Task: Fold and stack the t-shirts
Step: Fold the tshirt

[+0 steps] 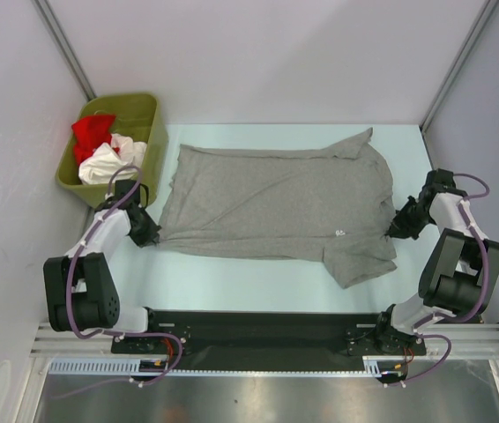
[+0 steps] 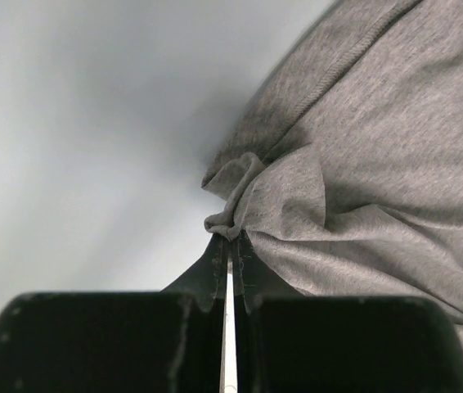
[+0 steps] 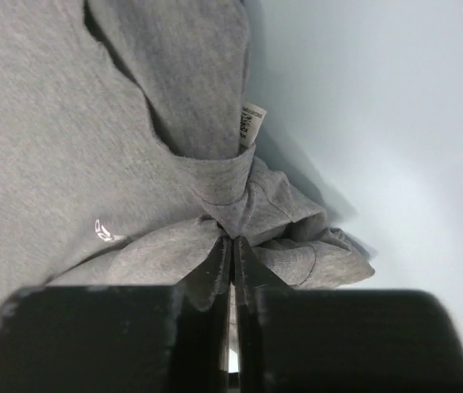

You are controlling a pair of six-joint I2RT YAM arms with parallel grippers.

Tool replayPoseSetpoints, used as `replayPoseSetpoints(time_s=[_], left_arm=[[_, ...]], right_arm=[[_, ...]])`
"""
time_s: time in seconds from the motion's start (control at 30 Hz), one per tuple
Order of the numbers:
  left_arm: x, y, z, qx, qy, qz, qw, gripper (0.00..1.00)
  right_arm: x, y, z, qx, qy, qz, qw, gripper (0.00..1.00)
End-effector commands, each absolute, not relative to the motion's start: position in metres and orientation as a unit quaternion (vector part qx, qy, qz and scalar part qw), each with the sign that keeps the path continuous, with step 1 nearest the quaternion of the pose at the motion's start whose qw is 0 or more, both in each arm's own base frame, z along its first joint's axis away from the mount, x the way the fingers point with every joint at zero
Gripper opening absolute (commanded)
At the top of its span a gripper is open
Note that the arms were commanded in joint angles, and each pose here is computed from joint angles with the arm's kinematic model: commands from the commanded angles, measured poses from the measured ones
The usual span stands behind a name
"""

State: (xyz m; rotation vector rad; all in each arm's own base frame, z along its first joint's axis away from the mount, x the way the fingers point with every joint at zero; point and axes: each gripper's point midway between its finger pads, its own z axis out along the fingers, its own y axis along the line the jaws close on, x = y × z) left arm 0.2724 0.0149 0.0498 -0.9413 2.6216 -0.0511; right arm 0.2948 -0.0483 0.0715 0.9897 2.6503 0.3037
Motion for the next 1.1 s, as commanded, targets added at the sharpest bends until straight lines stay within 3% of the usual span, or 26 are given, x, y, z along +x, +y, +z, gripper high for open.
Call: replayPoseSetpoints(time_s=[0.0, 0.03, 0.33, 0.4, 0.47, 0.5, 0.53, 0.63, 0.9, 1.07], left_arm=[[0.281, 0.019, 0.068, -0.325, 0.921, -0.021, 0.212, 0.0], [0.282, 0.02, 0.067, -0.327, 0.921, -0.021, 0.212, 0.0], [0.277, 0.018, 0.059, -0.329, 0.923, -0.019, 0.197, 0.0], [0.277, 0.018, 0.059, -0.332, 0.923, -0.021, 0.196, 0.0], [0.277, 0.018, 0.058, -0.333, 0.922, -0.022, 0.195, 0.0], [0.278, 0.018, 0.058, -0.333, 0.922, -0.022, 0.194, 0.0], [0.278, 0.018, 0.059, -0.333, 0.922, -0.022, 0.195, 0.0], [0.278, 0.018, 0.06, -0.334, 0.921, -0.023, 0.197, 0.0], [0.272, 0.014, 0.054, -0.337, 0.923, -0.028, 0.186, 0.0], [0.274, 0.015, 0.058, -0.334, 0.922, -0.027, 0.194, 0.0]], right_arm=[[0.286, -0.053, 0.07, 0.353, 0.919, 0.098, 0.144, 0.13], [0.284, -0.054, 0.067, 0.353, 0.92, 0.098, 0.14, 0.34], [0.244, -0.054, 0.075, 0.337, 0.933, 0.059, 0.111, 0.61], [0.235, -0.045, 0.074, 0.335, 0.934, 0.066, 0.102, 0.61], [0.225, -0.024, 0.069, 0.333, 0.935, 0.09, 0.081, 0.54], [0.223, -0.015, 0.068, 0.335, 0.934, 0.1, 0.075, 0.45], [0.224, -0.005, 0.071, 0.347, 0.928, 0.114, 0.079, 0.29], [0.218, 0.023, 0.061, 0.327, 0.934, 0.122, 0.075, 0.12], [0.217, 0.053, 0.007, 0.295, 0.949, 0.106, 0.036, 0.03], [0.191, 0.108, -0.004, 0.204, 0.973, 0.104, -0.003, 0.01]])
